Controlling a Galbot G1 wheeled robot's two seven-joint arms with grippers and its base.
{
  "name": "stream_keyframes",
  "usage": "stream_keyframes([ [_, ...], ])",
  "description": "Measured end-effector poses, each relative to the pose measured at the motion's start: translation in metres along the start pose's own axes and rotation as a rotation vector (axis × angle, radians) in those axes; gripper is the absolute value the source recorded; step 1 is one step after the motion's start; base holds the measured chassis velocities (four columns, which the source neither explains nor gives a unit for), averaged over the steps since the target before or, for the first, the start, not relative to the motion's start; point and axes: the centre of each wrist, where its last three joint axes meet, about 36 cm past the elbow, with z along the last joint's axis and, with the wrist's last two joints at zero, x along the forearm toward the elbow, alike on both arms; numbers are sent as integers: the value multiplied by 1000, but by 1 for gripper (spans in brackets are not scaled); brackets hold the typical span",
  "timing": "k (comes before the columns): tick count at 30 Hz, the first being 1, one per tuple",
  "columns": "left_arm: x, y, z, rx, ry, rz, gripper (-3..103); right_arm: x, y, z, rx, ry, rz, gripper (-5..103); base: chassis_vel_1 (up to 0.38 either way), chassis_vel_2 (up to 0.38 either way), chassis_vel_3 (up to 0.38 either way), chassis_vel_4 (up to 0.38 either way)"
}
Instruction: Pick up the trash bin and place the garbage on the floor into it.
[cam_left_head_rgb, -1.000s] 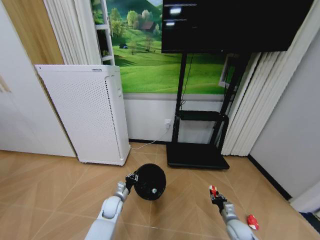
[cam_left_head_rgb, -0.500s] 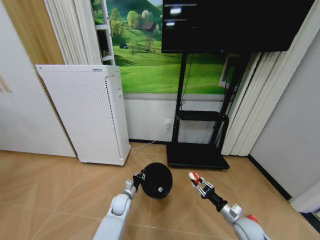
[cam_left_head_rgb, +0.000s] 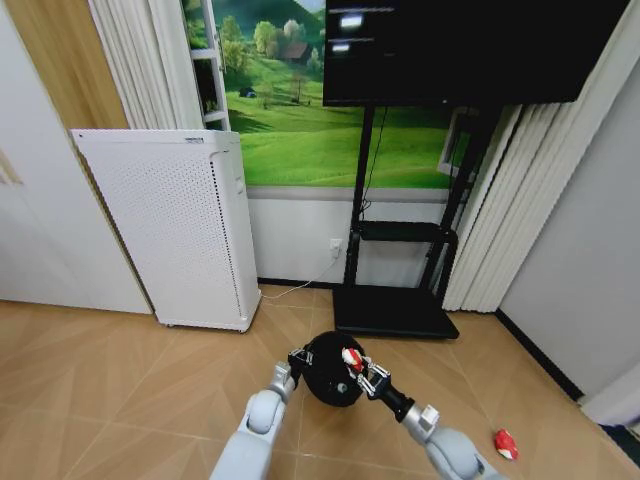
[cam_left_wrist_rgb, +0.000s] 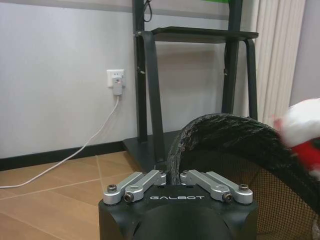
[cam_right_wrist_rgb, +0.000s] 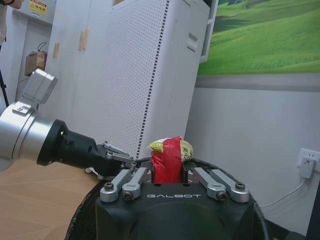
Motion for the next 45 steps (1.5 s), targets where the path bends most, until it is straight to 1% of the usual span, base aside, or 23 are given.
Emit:
stream_keyframes([
  [8, 2, -3, 4, -3, 5, 4, 7, -5, -2, 4, 5, 17, 18, 25, 0, 0, 0, 0],
  [11, 1, -5, 3, -1, 3, 6, 7, -3, -6, 4, 8, 26, 26, 41, 0, 0, 0, 0],
  [12, 1, -5, 3, -1, 3, 6, 7, -3, -6, 4, 8, 26, 26, 41, 0, 0, 0, 0],
  [13, 1, -5, 2, -2, 2, 8, 7, -2, -7, 4, 9, 28, 28, 47, 0, 0, 0, 0],
  [15, 0, -5, 2, -2, 1, 8, 7, -1, -8, 3, 9, 29, 30, 47, 0, 0, 0, 0],
  [16, 0, -5, 2, -2, 0, 9, 7, -1, -9, 3, 10, 30, 31, 57, 0, 0, 0, 0],
  [17, 0, -5, 1, -3, -1, 9, 7, 0, -9, 3, 10, 31, 32, 57, 0, 0, 0, 0],
  [18, 0, -5, 1, -3, -1, 9, 7, 0, -9, 3, 10, 32, 32, 63, 0, 0, 0, 0],
  [19, 0, -5, 1, -3, -1, 9, 7, 0, -9, 3, 10, 32, 32, 63, 0, 0, 0, 0],
  [22, 0, -4, 1, -4, -2, 8, 7, 0, -9, 3, 10, 33, 32, 79, 0, 0, 0, 0],
  [23, 0, -4, 1, -4, -2, 8, 7, 0, -9, 3, 10, 33, 32, 79, 0, 0, 0, 0],
  [25, 0, -3, 1, -6, -1, 6, 7, -1, -10, 3, 11, 32, 36, 90, 0, 0, 0, 0],
  [26, 0, -3, 1, -6, -1, 6, 7, -1, -10, 3, 11, 32, 36, 90, 0, 0, 0, 0],
  [28, 2, 0, 0, -7, -6, 3, 7, -1, -16, 0, 7, 27, 59, 98, 0, 0, 0, 0],
  [32, 7, 6, -4, -10, -16, -4, 7, 0, -26, -7, -6, 25, 106, 100, 0, 0, 0, 0],
  [35, 21, 20, -6, -37, -22, -21, 7, 10, -39, -10, -38, 41, 187, 100, 0, 0, 0, 0],
  [36, 21, 20, -6, -37, -22, -21, 7, 10, -39, -10, -38, 41, 187, 100, 0, 0, 0, 0],
  [38, 34, 33, -9, -50, -30, -39, 7, 24, -52, -7, -42, 60, 254, 100, 0, 0, 0, 0],
  [39, 34, 33, -9, -50, -30, -39, 7, 24, -52, -7, -42, 60, 254, 100, 0, 0, 0, 0],
  [41, 47, 46, -12, -54, -39, -65, 7, 37, -62, -4, -49, 70, 317, 100, 0, 0, 0, 0],
  [42, 47, 46, -12, -54, -39, -65, 7, 37, -62, -4, -49, 70, 317, 100, 0, 0, 0, 0],
  [44, 63, 63, -15, -56, -39, -103, 7, 51, -72, -1, -64, 77, 384, 100, 0, 0, 0, 0],
  [45, 63, 63, -15, -56, -39, -103, 7, 51, -72, -1, -64, 77, 384, 100, 0, 0, 0, 0],
])
